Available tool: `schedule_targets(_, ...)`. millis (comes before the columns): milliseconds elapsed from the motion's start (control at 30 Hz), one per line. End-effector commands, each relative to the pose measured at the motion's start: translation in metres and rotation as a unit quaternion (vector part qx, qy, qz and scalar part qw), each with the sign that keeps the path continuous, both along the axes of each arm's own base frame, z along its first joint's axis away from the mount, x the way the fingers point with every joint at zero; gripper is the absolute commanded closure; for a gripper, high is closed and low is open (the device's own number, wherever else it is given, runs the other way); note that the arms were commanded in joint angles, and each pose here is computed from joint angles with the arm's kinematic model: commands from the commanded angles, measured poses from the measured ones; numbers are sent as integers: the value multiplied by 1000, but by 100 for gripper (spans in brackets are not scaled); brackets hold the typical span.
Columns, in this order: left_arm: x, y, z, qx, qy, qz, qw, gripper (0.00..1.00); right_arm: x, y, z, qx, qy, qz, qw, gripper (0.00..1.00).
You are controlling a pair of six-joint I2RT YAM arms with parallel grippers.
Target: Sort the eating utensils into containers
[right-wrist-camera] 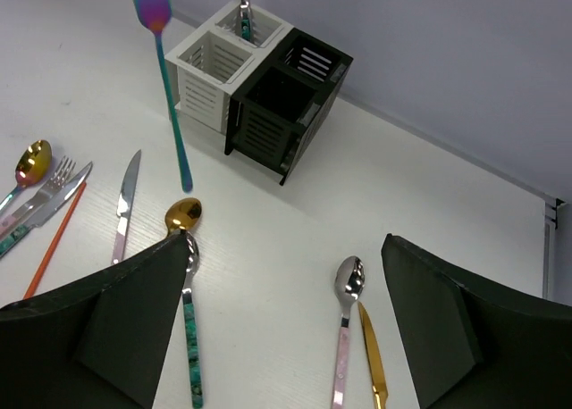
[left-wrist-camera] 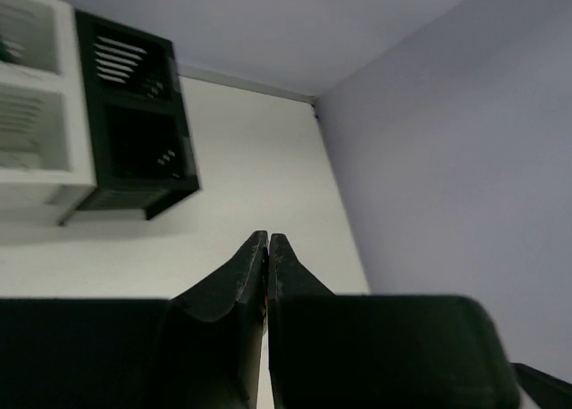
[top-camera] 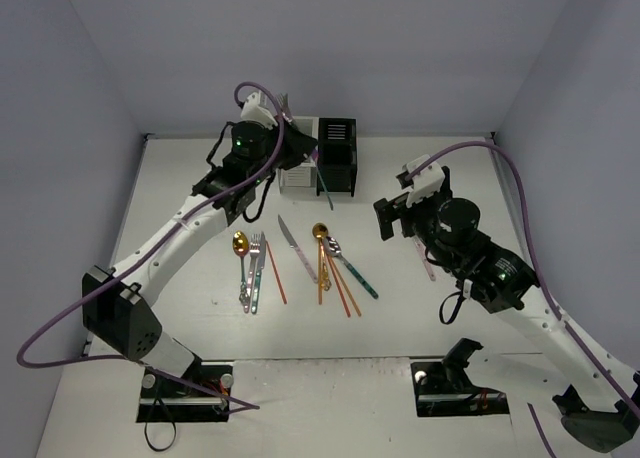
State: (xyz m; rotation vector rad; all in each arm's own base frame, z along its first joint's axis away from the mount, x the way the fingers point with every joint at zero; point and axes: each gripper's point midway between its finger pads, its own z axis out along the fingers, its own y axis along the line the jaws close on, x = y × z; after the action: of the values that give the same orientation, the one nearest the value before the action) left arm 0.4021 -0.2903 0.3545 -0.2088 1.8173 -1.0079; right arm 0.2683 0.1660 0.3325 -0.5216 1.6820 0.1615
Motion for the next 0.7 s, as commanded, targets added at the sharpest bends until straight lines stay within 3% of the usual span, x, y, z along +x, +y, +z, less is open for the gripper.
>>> schedule_targets(0,20,35,96,23,-179,0,984,100,4,-4,5,35,-2,-31,999,9)
schedule_targets(100,54,57,118,48,-237,11,970,100,4,0,-4,43,12,-31,999,7)
schedule_targets(300,117,78,149,14,-278,22,960,100,3,11,-17,57,37,-17,998,6)
schedule_targets(467,164,76,140,11,-290,22,957,100,5,12,-21,64,47,-23,997,6)
schedule_targets(667,221,73,96,-7,-269,16,963,100,8,8,-29,59,52,-38,996,5)
